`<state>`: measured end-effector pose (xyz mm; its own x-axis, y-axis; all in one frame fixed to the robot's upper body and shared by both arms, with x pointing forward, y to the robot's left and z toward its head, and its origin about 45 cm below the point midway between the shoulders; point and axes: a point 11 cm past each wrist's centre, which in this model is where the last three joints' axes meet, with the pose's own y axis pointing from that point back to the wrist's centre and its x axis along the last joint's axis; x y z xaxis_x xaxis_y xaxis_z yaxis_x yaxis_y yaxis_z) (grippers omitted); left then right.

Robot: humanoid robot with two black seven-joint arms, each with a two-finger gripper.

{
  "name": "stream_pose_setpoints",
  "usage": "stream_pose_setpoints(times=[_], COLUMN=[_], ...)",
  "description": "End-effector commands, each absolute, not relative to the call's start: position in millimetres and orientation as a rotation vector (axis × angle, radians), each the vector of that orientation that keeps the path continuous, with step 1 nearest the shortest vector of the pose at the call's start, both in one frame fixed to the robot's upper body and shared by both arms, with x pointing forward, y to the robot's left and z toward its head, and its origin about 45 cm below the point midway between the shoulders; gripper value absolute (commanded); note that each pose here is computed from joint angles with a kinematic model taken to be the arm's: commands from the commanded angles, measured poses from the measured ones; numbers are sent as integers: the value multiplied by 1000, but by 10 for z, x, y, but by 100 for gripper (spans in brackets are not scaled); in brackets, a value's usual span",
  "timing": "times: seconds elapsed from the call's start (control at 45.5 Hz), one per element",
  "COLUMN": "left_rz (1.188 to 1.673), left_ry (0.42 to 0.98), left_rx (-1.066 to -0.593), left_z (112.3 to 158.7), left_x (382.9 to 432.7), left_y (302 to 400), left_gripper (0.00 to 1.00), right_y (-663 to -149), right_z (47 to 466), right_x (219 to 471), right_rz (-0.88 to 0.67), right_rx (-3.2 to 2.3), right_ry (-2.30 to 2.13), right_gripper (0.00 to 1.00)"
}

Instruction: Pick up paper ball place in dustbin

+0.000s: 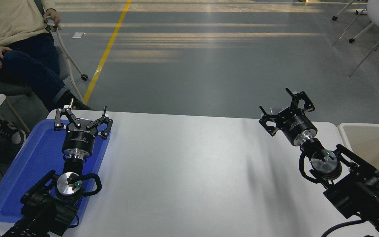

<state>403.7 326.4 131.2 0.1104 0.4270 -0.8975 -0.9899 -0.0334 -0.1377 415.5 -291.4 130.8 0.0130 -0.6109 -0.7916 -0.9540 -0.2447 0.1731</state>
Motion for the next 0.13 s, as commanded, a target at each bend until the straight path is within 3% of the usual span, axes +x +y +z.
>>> stream_pose_setpoints(times=[0.0,0.11], left_rz=[1336,1336], left_ry=[764,763], left_rx=[-981,-982], left_z=[1311,1312], left_x=[4037,4037], left_y=[3263,3264], left_gripper=[100,100], right_y=[-2948,-2951], right_z=[1267,1255], right_x=[4114,4104], right_rz=[1120,1123], right_rx=[-1880,-1879], right_ry=[1602,1604], right_gripper=[100,100])
